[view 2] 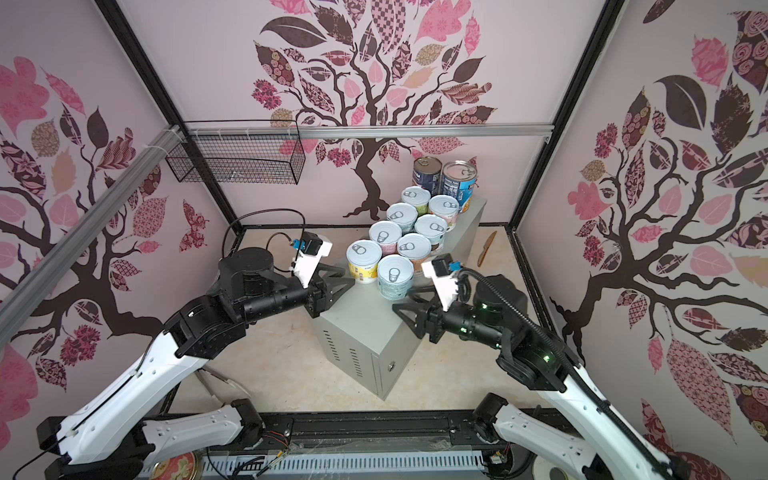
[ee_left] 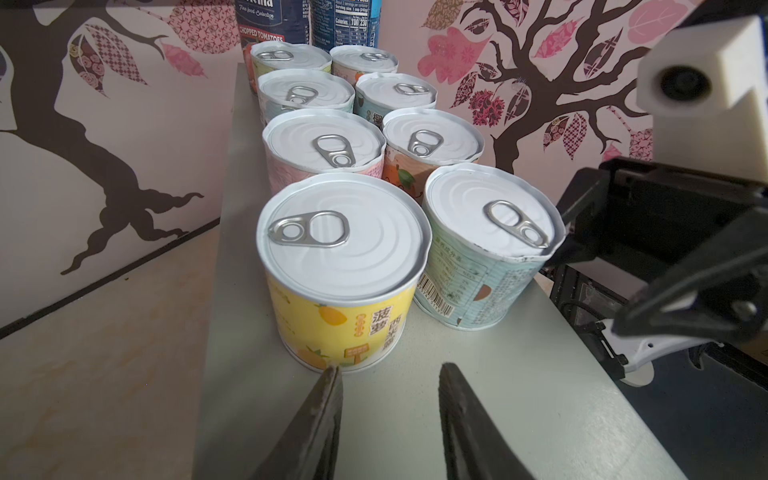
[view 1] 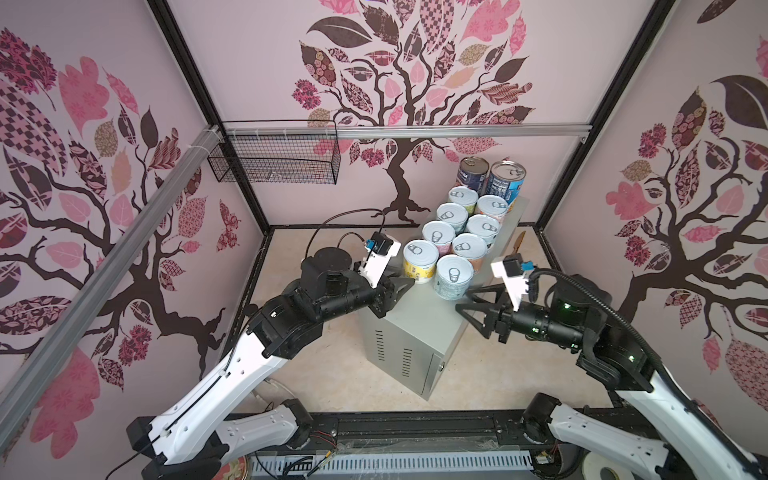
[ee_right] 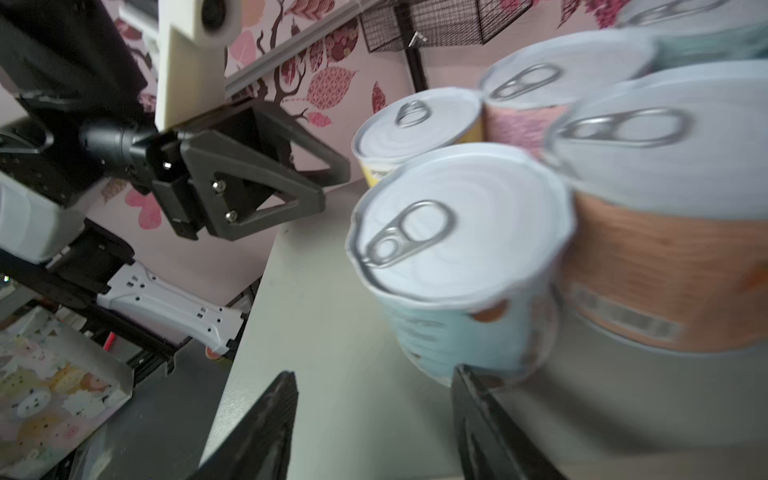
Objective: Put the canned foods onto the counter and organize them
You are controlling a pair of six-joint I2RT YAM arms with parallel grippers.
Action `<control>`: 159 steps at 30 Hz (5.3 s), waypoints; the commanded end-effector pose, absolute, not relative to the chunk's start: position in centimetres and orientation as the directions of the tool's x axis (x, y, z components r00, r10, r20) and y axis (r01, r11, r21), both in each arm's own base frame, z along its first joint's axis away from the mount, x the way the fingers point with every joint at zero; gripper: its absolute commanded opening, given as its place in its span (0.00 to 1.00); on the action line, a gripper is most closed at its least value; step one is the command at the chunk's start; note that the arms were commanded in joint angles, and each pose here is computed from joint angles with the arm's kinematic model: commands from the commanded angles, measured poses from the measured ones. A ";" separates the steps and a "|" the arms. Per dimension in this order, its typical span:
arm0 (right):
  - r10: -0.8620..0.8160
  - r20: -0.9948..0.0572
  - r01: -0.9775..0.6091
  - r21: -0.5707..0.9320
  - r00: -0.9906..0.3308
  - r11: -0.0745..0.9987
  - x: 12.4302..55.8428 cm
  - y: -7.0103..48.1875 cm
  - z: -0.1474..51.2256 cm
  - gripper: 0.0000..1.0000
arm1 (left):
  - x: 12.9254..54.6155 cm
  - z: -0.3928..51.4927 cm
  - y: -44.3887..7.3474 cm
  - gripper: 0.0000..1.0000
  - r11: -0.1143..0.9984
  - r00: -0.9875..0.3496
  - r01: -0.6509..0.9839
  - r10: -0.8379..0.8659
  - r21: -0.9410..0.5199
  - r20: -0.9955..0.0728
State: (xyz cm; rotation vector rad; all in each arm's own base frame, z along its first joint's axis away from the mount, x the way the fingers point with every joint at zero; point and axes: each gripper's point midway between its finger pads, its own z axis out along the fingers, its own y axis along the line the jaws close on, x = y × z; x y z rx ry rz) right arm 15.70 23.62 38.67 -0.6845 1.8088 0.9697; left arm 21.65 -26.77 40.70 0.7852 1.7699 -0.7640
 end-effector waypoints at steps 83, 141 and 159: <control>0.238 -0.971 0.617 0.168 -0.031 0.769 29.9 -8.1 14.3 1.00 | 37.0 12.8 7.0 0.98 0.877 -0.483 -0.480 -0.269 -0.005 -0.833; 0.086 -0.985 0.295 0.038 -0.149 0.955 37.5 -2.1 11.5 1.00 | 39.7 10.2 4.4 0.98 0.963 -0.275 -0.268 -0.069 0.007 -0.959; 0.123 -0.980 0.281 0.076 -0.155 0.957 37.8 -2.7 11.5 1.00 | 39.5 10.3 4.2 0.98 0.966 -0.278 -0.259 -0.067 0.008 -0.958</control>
